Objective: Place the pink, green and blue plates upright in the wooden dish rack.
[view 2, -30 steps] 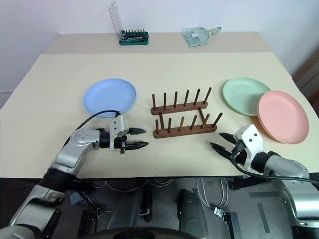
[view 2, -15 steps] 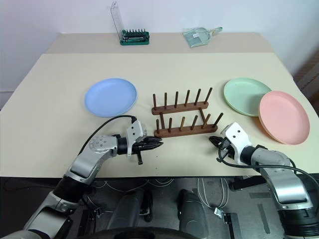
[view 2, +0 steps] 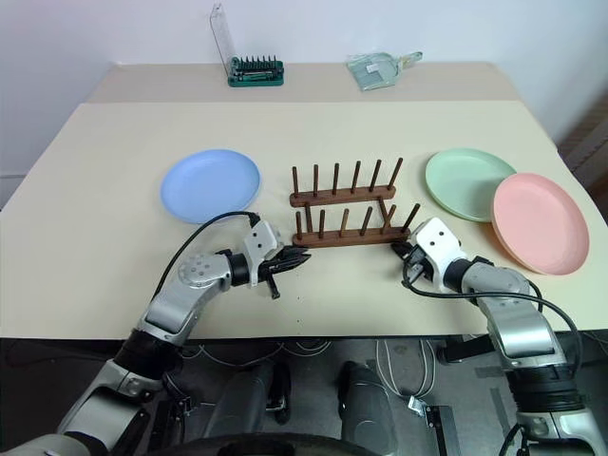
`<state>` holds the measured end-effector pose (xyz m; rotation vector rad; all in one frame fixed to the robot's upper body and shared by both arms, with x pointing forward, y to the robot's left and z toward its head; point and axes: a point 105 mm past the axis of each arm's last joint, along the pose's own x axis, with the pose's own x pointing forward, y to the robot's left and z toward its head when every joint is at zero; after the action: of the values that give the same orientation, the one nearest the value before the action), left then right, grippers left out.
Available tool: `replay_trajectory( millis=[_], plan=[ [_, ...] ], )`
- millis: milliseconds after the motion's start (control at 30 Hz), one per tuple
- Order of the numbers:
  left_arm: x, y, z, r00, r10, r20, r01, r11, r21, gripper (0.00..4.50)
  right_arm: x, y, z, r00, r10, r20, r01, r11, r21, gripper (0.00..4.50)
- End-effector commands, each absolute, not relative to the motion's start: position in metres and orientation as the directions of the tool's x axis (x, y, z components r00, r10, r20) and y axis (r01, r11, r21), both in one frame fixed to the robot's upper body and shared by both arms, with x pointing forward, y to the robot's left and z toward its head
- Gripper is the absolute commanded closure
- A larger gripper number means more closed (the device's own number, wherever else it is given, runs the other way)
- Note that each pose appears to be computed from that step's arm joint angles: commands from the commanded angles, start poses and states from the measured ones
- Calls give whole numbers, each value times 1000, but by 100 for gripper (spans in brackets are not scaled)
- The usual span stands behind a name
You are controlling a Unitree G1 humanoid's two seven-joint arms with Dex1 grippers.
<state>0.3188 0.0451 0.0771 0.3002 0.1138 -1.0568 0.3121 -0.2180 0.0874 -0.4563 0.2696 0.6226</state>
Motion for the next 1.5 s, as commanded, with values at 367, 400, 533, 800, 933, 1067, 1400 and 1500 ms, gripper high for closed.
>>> replay_trajectory(
  millis=[367,400,533,800,933,1067,1400,1500],
  plan=[
    [329,65,79,553,-801,-231,831,510,219,392,307,-230,101,800,496,-338,-598,704,-382,447],
    [327,66,81,549,-806,-222,834,509,215,392,303,-233,109,803,498,-327,-594,707,-383,447],
    [310,66,90,486,-853,-191,871,456,183,392,279,-247,136,792,518,-323,-609,710,-353,396],
    [281,58,97,362,-918,-163,930,343,132,392,271,-313,179,916,281,-286,-388,798,-462,14],
    [280,56,100,347,-926,-150,935,327,138,392,272,-334,170,928,190,-321,-336,799,-498,6],
    [279,60,112,326,-942,-84,937,310,161,392,278,-345,146,929,113,-351,-289,815,-502,6],
    [277,65,108,330,-941,-78,936,315,159,392,284,-367,125,926,12,-378,-234,804,-547,57],
    [276,65,106,334,-939,-79,935,320,156,392,284,-366,126,928,18,-373,-236,802,-548,181]
  ],
)
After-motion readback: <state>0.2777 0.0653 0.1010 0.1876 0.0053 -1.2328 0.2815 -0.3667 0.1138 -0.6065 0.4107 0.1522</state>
